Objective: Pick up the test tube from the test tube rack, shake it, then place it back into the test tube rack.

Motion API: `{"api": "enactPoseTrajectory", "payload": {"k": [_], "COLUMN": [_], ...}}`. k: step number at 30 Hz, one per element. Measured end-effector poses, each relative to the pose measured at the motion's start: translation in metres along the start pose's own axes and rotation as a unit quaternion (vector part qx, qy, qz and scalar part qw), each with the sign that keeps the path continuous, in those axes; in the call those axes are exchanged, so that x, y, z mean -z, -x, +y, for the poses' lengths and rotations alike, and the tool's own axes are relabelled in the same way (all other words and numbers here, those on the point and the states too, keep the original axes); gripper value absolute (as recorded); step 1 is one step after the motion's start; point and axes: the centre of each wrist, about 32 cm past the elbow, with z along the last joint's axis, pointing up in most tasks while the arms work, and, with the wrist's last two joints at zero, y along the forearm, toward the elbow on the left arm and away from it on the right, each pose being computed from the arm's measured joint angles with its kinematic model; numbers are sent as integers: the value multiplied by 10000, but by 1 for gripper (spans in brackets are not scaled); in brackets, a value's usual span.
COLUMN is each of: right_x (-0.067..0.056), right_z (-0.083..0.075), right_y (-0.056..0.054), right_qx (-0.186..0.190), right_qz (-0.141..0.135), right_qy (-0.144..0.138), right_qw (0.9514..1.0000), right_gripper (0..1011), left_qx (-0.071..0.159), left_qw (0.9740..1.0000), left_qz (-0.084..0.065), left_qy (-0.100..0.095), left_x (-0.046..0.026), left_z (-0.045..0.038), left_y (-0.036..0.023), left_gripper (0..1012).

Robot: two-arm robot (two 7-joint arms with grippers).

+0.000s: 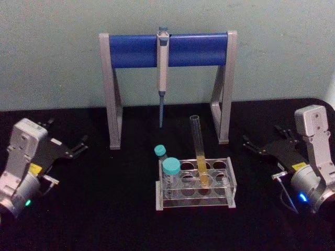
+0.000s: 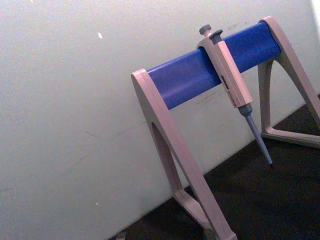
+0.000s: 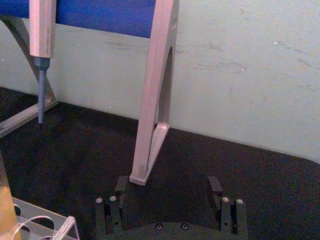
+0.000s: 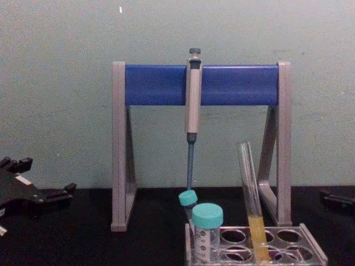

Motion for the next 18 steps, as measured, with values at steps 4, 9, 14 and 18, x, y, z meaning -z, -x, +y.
{"api": "enactPoseTrajectory", "payload": {"k": [4,9,14,18], "right_x": [-2,-4,-5,-5], "right_z": [0,1,0,0], "right_y": [0,0,1,0], "right_qx": [-3,-8,-12,-13], "right_qz": [-2,-5,-7,-6], "right_qy": [-5,-12,-15,-17], "right_qw": [10000,10000,10000,10000], "right_gripper": [1000,1000,1000,1000], "left_qx": [0,0,0,0], "left_qw": [10000,10000,10000,10000], "left_qz": [0,0,0,0], "left_qy": [0,0,0,0], "left_x": [0,0,0,0], "left_z": [0,0,0,0], "left_y": [0,0,0,0], "left_gripper": [1001,1001,1001,1001]}}
